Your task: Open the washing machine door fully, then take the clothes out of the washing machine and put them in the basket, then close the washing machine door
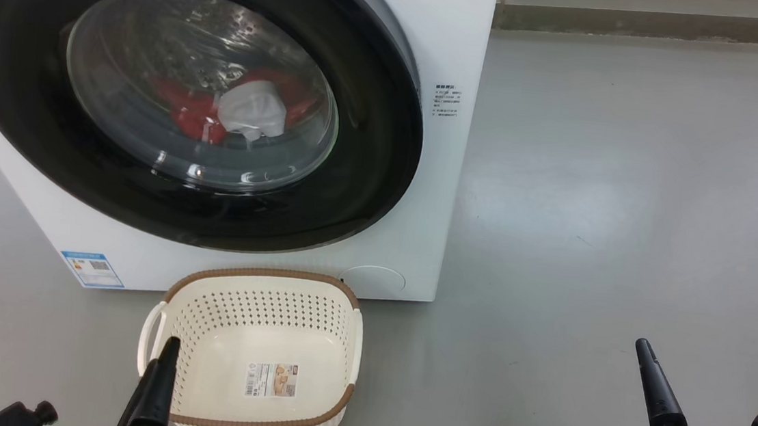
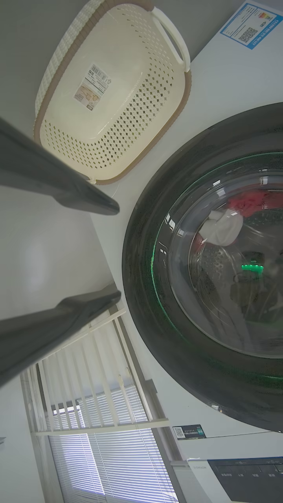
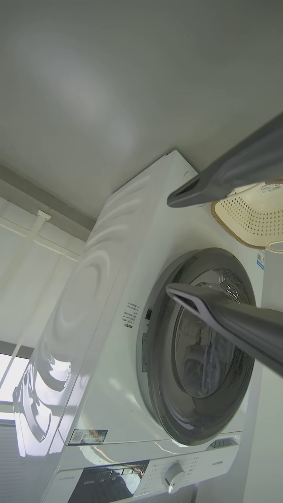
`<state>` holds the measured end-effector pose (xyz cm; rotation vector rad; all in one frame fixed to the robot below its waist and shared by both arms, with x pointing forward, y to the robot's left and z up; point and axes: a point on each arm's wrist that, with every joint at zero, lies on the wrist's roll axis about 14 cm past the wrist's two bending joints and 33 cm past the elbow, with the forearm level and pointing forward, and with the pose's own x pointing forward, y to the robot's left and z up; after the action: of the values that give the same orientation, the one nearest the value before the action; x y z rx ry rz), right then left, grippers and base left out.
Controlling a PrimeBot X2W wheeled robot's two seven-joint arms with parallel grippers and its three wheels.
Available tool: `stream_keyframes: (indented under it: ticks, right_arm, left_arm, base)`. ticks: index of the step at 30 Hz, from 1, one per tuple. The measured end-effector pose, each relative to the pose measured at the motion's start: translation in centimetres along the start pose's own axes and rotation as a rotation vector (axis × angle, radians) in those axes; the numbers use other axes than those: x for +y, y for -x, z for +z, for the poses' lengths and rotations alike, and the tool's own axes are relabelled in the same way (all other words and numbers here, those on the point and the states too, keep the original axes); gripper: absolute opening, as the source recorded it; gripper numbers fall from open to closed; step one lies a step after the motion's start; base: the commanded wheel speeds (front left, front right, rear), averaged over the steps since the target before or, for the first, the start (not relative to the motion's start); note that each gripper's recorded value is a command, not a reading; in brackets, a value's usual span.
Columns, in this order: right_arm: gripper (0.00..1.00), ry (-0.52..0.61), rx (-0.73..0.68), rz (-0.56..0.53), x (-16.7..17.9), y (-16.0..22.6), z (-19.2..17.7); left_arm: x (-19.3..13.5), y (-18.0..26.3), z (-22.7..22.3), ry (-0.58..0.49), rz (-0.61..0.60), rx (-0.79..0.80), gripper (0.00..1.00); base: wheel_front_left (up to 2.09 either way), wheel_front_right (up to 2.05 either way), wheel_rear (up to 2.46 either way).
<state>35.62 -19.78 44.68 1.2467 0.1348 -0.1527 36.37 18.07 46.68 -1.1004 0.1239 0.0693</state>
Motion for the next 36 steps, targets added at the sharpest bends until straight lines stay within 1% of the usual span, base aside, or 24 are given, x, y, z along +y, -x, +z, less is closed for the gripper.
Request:
stream_keyframes:
  ticks: [2,7,22,36]
  right_arm:
    - [1.00,0.010,-0.001,0.001,0.0,0.0,0.0]
    - [1.00,0.084,-0.004,0.005,0.0,0.1,0.1]
    - [1.00,0.237,-0.008,0.028,0.5,0.2,-0.1]
    - [1.00,0.392,-0.007,0.054,0.9,0.5,-0.4]
  left_arm:
    - [0.0,0.0,0.0,-0.012,0.001,0.000,1.00]
    - [0.3,0.3,-0.2,-0.093,0.016,-0.001,1.00]
    - [-1.0,0.3,0.0,-0.286,-0.023,-0.026,1.00]
    - [-1.5,0.7,0.1,-0.460,-0.037,-0.051,1.00]
  base:
    - [0.00,0.00,0.00]
    - [0.00,0.00,0.00]
    - [0.00,0.00,0.00]
    - [0.00,0.00,0.00]
